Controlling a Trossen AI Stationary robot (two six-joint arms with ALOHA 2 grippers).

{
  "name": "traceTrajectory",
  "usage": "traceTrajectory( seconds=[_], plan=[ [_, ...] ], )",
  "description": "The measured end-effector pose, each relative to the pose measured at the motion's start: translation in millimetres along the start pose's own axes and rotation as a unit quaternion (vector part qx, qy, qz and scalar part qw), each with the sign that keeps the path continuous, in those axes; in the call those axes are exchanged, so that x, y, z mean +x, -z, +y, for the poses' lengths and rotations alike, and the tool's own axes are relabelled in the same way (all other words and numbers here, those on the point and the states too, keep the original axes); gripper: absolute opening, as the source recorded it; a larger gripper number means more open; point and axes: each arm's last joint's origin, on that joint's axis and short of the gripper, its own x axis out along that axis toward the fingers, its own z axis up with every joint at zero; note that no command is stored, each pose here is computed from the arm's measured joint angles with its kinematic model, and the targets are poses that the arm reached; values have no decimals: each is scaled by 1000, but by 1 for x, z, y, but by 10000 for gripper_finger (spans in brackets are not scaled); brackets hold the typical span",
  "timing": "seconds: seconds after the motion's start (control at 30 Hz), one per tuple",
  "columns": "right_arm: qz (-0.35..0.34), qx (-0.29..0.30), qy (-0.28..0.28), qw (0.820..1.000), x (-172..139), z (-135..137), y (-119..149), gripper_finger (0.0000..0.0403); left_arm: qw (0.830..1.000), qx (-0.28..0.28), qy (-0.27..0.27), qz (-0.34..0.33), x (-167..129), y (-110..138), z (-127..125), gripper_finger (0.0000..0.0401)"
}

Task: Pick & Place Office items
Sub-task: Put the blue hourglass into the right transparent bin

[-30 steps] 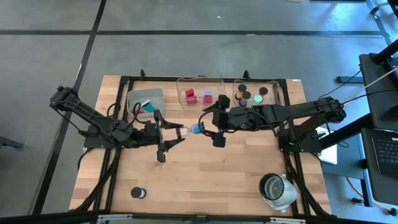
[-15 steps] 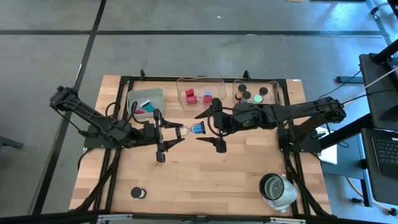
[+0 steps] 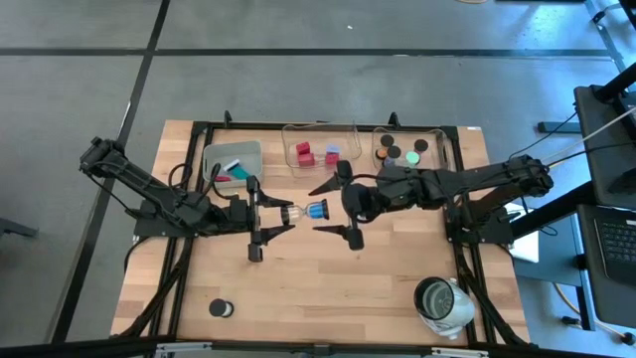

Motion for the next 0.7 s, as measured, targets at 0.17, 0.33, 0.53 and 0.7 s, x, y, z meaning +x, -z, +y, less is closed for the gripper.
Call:
traceTrajectory(
  seconds=[0.17, 0.33, 0.53, 0.7],
  plan=[
    [0, -2, 6, 1000, 0, 3, 0, 366, 1000, 0, 0, 1, 0, 0, 0, 215],
    [0, 0, 5, 1000, 0, 3, 0, 366, 1000, 1, 0, 1, 0, 0, 0, 215],
    [-6, 1, 5, 1000, 0, 3, -1, 365, 1000, 1, 0, 1, 0, 0, 0, 215],
    [-7, 2, 5, 1000, 0, 3, -2, 348, 1000, 1, 0, 1, 0, 0, 0, 215]
  ],
)
